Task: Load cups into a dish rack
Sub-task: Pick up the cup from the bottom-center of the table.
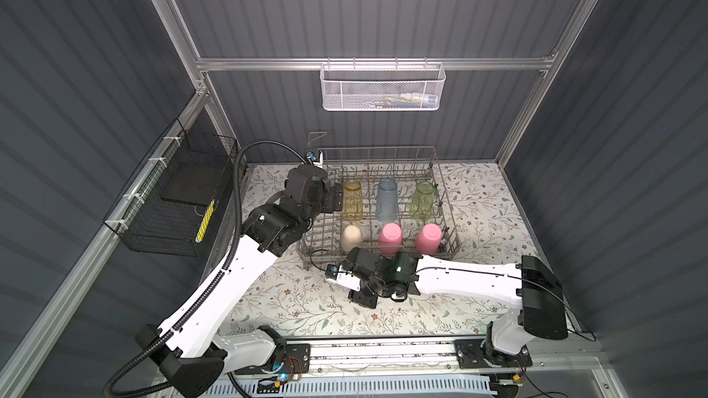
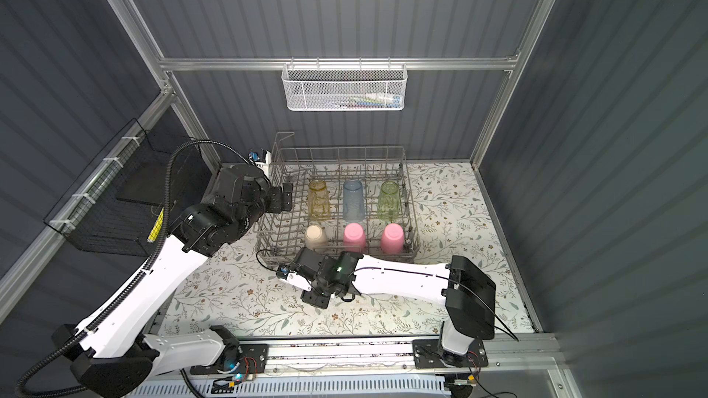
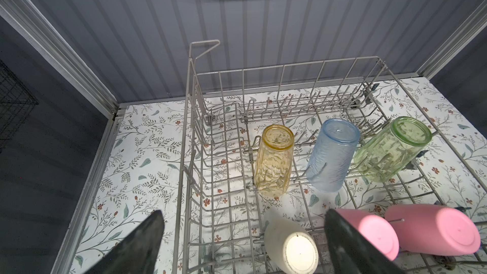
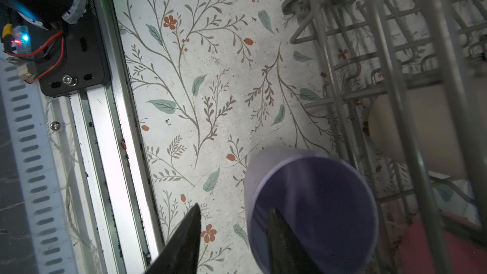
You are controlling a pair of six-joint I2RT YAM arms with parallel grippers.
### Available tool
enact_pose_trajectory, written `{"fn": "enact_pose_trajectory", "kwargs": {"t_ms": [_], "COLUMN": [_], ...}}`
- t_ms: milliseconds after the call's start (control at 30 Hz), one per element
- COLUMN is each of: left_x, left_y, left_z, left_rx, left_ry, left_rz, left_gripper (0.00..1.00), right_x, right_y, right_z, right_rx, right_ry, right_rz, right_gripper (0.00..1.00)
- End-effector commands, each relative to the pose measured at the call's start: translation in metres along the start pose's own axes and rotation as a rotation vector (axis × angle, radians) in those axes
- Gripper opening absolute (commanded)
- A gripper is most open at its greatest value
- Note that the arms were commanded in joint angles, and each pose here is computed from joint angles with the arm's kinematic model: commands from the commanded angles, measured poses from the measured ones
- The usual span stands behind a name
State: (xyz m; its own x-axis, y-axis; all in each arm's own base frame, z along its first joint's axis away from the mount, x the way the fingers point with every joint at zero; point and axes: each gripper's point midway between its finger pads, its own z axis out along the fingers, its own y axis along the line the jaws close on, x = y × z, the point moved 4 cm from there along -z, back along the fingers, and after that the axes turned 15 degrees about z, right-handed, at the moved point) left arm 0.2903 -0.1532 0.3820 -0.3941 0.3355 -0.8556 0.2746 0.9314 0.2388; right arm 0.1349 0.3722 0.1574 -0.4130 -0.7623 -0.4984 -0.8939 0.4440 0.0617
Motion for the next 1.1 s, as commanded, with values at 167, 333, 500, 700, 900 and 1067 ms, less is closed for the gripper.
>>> {"fn": "enact_pose_trajectory", "kwargs": {"t_ms": [167, 333, 500, 700, 900, 1067], "left_x": [0.003, 0.004, 0.005, 0.006, 0.007, 0.007], "left_y": [-0.004, -0.005, -0.007, -0.006, -0.004, -0.003], "left_z": [0.010, 0.013, 0.016, 0.017, 0.014, 0.012], "left_rx": [0.017, 0.028, 0.034, 0.036, 0.032, 0.032], "left_ry": [0.013, 0.017, 0.024, 0.026, 0.024, 0.022], "left_rz": [-0.004, -0.004, -0.001, -0.001, -0.006, -0.007], "left_gripper": [0.94, 0.94, 0.94, 0.94, 0.94, 0.94], "right_x": [0.004, 0.007, 0.010, 0.011, 0.005, 0.006], "right_y": [-0.006, -0.005, -0.003, -0.001, -0.001, -0.004], "right_z": [0.010, 0.014, 0.016, 0.019, 0.009, 0.006], "right_rx": [-0.012, -0.035, -0.055, -0.069, -0.069, -0.050], "right_ry": [0.038, 0.057, 0.073, 0.092, 0.069, 0.076], "right_rz": [0.025, 0.031, 0.032, 0.035, 0.038, 0.034], "right_gripper": [0.40, 0.37, 0.33, 0.26, 0.10, 0.02]}}
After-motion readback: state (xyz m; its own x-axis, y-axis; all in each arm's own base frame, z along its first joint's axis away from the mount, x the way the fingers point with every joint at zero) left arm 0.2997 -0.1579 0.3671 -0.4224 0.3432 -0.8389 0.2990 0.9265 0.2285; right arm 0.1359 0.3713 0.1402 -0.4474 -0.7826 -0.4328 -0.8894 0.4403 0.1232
